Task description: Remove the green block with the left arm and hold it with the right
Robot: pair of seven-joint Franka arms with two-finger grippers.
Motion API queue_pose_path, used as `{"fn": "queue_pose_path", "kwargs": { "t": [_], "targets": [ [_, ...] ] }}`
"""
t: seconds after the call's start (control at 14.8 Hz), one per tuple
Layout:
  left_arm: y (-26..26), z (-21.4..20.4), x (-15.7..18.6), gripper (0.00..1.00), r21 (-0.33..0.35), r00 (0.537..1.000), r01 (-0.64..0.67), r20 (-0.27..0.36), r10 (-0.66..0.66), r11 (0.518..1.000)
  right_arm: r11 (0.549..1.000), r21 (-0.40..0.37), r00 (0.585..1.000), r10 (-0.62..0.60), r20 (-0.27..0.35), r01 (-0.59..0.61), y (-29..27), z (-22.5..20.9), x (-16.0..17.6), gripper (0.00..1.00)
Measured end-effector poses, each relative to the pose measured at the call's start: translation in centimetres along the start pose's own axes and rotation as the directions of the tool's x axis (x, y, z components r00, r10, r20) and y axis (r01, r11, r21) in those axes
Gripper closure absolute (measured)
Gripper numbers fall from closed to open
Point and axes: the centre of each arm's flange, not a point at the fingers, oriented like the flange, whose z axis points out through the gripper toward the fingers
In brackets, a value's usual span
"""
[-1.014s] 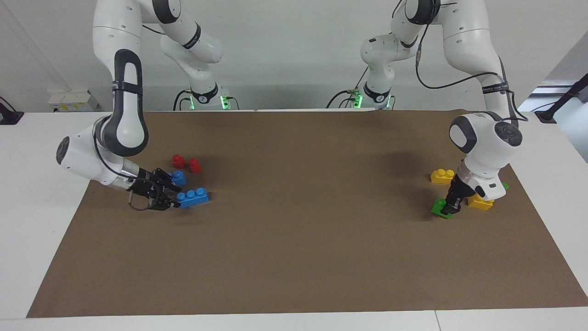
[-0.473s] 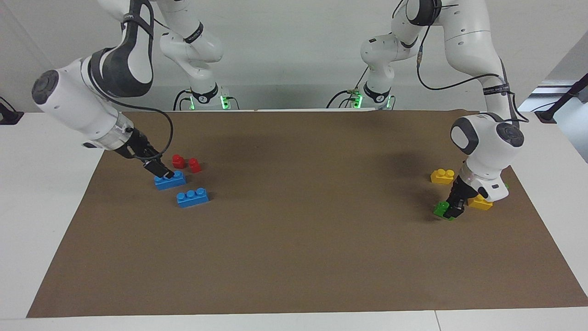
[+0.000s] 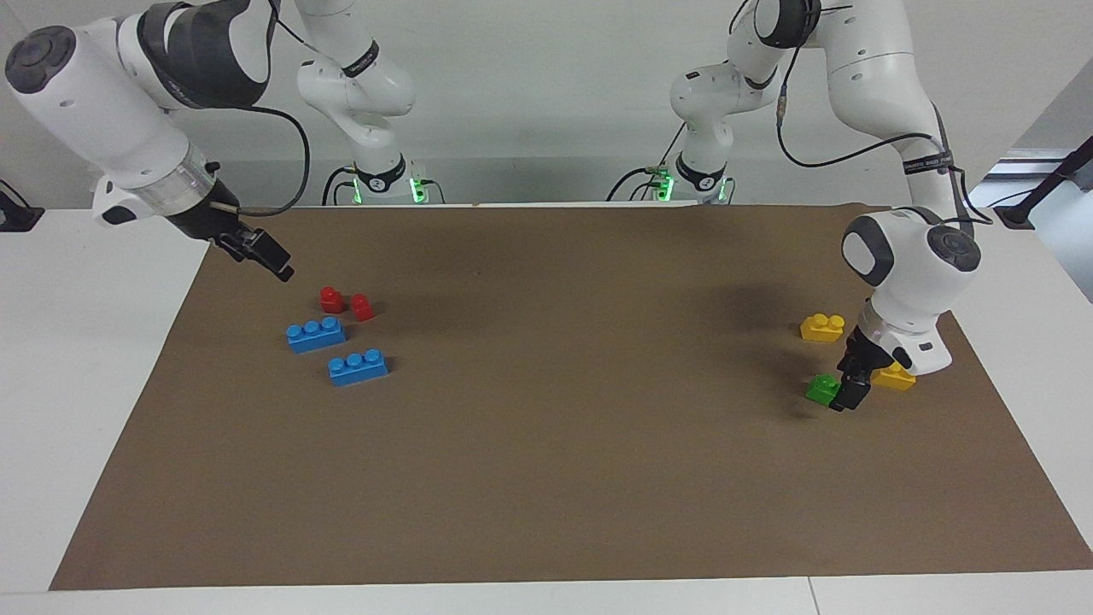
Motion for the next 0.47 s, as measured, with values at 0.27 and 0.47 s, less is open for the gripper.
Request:
{"fn": "queue_pose_path", "kwargs": {
  "t": [0.27,0.47],
  "targets": [
    [1.0,-3.5,-1.0,0.00,0.046,0.995,-0.103,-0.005,0.103,0.994,0.984,-0.076,0.986,-0.164,-0.020,0.162,0.8,-0.4,0.3,0.00],
    [1.0,-6.7,-2.5,0.00,0.072,0.975,-0.222,0.018,0.221,0.972,0.975,-0.090,0.979,-0.204,-0.019,0.202,0.6,-0.5,0.2,0.00]
  ]
}}
